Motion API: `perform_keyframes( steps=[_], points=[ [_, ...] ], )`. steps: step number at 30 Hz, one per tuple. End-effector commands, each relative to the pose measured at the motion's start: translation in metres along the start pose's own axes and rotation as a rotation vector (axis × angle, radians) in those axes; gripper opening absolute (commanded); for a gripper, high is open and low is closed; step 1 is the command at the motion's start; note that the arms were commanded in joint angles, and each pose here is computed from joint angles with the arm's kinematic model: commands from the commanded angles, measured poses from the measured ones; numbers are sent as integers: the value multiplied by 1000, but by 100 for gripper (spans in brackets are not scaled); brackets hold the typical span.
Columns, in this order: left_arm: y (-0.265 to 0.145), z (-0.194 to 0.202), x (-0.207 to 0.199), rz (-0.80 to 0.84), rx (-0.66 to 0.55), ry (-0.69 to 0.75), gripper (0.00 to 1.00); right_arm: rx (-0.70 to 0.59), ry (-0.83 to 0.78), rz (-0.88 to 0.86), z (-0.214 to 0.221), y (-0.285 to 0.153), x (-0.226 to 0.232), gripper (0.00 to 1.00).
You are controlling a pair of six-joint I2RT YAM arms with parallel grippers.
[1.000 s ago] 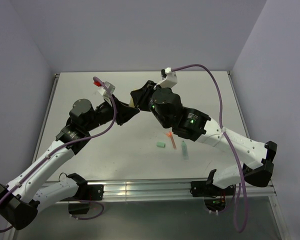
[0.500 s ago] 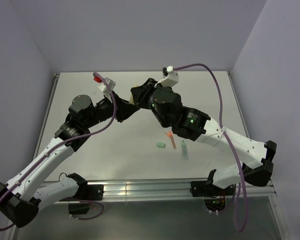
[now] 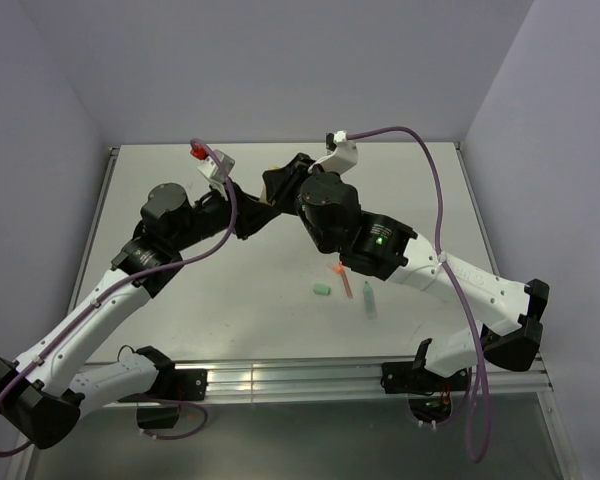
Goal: Insert the pens into the pen caps
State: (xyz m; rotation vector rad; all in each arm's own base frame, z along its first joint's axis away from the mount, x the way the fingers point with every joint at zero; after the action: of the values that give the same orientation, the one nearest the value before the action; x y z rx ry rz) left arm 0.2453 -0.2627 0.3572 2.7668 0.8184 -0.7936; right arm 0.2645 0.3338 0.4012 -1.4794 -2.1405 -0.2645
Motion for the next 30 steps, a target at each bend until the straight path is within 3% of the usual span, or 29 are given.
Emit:
perform_keyframes(
  steps=[1, 18, 23, 30],
  points=[
    [-12, -130, -51, 95, -452, 174, 0, 471, -128, -193, 133, -50, 32, 0],
    [-6, -145, -55, 91, -466, 202, 0, 501, -144, -181, 148, -54, 29, 0],
    [1, -122, -48, 96, -382, 162, 0, 425, -144, -148, 118, -51, 25, 0],
    [1, -56, -23, 86, -225, 36, 0, 247, -117, -116, 32, -38, 10, 33]
  ],
)
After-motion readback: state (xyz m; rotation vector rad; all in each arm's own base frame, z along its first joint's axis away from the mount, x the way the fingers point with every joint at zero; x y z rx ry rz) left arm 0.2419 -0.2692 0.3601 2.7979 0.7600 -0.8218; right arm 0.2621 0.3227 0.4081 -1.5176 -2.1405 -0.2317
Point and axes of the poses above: each gripper's point midway between its finger pads, its own y axis out along the fingers, its own x axis along the line the jaws close on, z = x × y, the point moved 1 cm from there along -y, back along the fingers, and after that the axes turned 8 degrees about -y, right-handed, at the moved point
